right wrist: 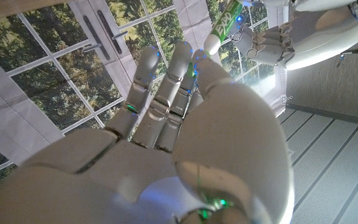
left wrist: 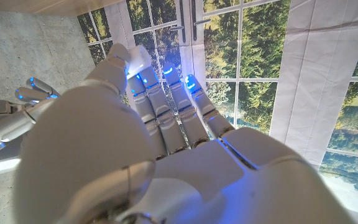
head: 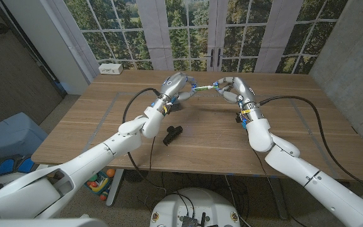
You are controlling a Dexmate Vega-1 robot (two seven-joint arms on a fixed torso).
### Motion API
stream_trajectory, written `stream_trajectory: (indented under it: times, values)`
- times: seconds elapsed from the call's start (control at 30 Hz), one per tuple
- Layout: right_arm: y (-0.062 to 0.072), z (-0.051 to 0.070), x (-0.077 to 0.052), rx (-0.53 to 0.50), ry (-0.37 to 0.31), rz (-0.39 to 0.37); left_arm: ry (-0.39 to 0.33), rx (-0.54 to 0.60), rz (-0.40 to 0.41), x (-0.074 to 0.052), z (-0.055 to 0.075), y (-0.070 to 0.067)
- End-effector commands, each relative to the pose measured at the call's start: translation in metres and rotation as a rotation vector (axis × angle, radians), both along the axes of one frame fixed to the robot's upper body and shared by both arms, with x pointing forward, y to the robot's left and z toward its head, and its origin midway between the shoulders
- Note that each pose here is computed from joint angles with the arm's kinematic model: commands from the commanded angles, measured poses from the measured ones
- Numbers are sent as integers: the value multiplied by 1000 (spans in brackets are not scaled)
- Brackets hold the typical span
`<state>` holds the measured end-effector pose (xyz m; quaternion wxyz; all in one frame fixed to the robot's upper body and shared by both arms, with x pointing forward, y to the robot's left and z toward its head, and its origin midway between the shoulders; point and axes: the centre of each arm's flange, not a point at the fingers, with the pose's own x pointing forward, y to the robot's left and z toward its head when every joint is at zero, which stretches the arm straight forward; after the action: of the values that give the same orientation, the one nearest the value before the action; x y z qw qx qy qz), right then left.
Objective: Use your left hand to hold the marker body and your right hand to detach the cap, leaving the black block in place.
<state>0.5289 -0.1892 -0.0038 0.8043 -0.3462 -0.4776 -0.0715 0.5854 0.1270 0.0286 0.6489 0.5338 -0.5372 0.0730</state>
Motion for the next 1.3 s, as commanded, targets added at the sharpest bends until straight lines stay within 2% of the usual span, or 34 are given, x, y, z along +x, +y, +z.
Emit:
stream_trajectory:
  times: [0.03,0.57,1.0,1.13,1.3]
  values:
    - [-1,-1,-3,8,-43,62,31,-8,-9,0,0,3]
    - [-9,-6,-10,38,-58,22,28,-13,2,-2,0,6]
    - [-21,-10,-13,63,-58,-49,-16,-20,24,-7,-2,9]
    - [-25,-10,-14,65,-52,-74,-16,-19,29,-8,-2,9]
    - [-30,-11,-14,51,-8,-122,-3,-10,44,-8,-3,9]
